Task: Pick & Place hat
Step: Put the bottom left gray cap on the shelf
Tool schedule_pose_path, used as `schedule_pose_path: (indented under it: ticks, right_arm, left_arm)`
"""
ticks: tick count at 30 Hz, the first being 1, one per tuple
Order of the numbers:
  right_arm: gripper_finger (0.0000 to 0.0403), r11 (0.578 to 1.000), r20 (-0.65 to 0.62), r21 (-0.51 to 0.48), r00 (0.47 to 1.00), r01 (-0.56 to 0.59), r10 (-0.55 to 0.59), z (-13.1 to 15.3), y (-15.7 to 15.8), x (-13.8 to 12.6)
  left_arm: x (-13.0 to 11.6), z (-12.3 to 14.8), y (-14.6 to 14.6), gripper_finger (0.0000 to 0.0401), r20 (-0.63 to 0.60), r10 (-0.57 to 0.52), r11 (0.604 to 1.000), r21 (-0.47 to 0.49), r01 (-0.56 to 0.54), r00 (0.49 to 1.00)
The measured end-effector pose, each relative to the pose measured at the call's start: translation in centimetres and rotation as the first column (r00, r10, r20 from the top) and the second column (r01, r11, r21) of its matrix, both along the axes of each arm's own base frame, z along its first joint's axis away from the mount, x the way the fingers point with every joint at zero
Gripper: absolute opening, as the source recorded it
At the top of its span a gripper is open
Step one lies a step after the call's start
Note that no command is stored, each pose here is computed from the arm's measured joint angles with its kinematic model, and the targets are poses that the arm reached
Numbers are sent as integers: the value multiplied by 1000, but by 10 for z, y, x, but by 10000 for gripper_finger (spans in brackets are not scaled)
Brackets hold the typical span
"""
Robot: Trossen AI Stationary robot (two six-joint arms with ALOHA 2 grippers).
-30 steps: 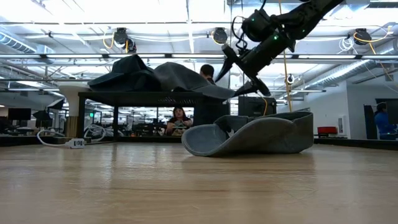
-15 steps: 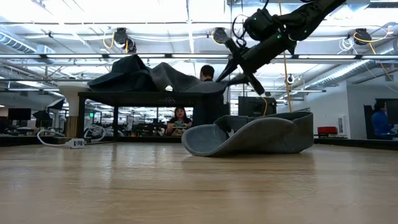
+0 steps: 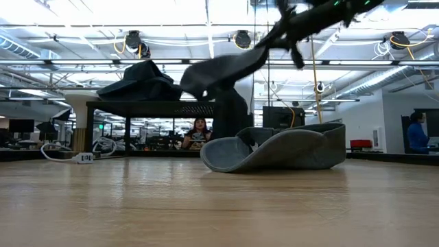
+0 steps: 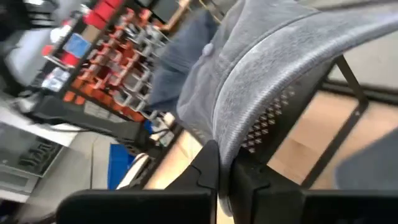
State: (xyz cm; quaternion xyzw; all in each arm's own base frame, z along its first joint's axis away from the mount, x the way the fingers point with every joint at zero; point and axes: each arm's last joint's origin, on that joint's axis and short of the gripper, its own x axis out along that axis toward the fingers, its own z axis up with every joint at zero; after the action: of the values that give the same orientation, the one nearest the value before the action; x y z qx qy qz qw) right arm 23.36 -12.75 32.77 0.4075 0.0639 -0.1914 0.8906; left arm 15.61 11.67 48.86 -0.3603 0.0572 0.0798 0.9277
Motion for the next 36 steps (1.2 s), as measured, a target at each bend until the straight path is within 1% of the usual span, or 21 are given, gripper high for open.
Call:
schedule_pose_path:
  ticks: [6, 10, 15, 18, 23, 26, 30, 33, 36]
  right_arm:
    - [3, 992, 113, -127, 993, -12, 26, 34, 18, -30]
    - [3, 982, 150, -185, 987, -33, 61, 45, 25, -42]
    - [3, 977, 182, -190, 974, -99, 134, 50, 31, -46]
    - [3, 973, 191, -194, 969, -122, 160, 51, 35, -45]
    - [3, 966, 198, -202, 959, -163, 204, 53, 43, -41]
    - [3, 961, 196, -206, 954, -186, 226, 52, 48, -39]
    - [3, 959, 197, -206, 951, -196, 237, 53, 51, -37]
    - [3, 957, 216, -209, 944, -203, 248, 54, 53, -36]
    - [3, 953, 245, -221, 934, -207, 260, 58, 55, -36]
  left_arm:
    - [32, -15, 10, 282, -73, 17, 999, -26, -19, 997]
    - [45, -22, 11, 282, -108, 44, 998, -31, -48, 993]
    - [62, -30, 10, 282, -152, 80, 996, -23, -84, 985]
    - [72, -36, 9, 282, -176, 79, 996, -24, -85, 981]
    - [88, -44, 12, 282, -204, 114, 993, -6, -117, 972]
    - [93, -49, 15, 282, -224, 130, 991, 1, -133, 966]
    - [99, -53, 15, 282, -239, 120, 992, -3, -125, 964]
    - [102, -54, 11, 282, -246, 115, 993, 14, -115, 962]
    - [104, -58, 10, 282, -278, 118, 993, 9, -121, 953]
